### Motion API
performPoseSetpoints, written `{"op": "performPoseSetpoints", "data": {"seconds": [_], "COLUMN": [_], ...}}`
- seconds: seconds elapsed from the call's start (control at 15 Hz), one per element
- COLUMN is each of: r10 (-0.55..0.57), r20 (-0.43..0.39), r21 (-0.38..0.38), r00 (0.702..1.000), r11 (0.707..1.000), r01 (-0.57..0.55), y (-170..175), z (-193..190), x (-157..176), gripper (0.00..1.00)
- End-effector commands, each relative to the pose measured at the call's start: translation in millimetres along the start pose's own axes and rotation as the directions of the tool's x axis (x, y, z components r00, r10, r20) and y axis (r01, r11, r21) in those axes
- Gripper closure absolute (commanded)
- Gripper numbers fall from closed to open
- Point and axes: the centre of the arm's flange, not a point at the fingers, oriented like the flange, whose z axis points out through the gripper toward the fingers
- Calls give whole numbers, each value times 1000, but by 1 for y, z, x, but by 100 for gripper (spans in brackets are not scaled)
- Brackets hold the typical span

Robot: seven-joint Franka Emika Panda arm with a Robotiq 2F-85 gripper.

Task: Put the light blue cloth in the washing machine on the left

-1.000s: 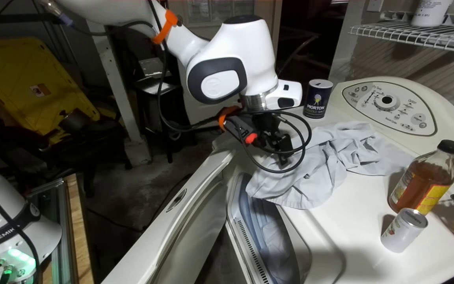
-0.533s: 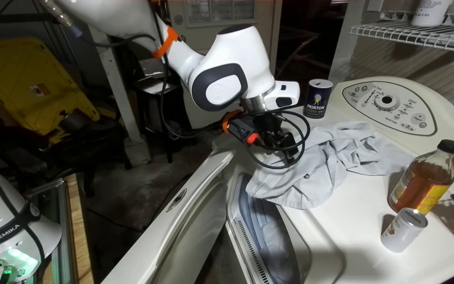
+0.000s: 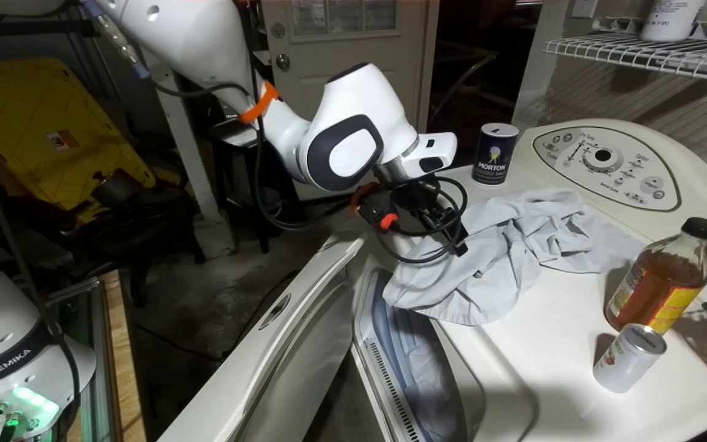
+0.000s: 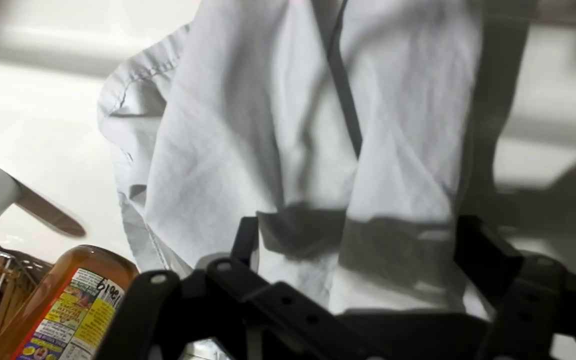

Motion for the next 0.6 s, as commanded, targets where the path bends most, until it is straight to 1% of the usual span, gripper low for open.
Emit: {"op": "performPoseSetpoints", "data": {"seconds": [0.0,0.13,0.33,0.53], "r10": [-7,-30,-45,-62], "r20": [-35,-33,-85,-108], "r21": [-73,-118,-187,-229], "r00": [999,999,995,992], "r11": [997,993,982,973], "r01": [4,26,29,36], "y": [-16,-19,-23,-27], "z": [11,18,25,32], "x": [-4,-8,-8,-10], "gripper": [0,0,0,0]}}
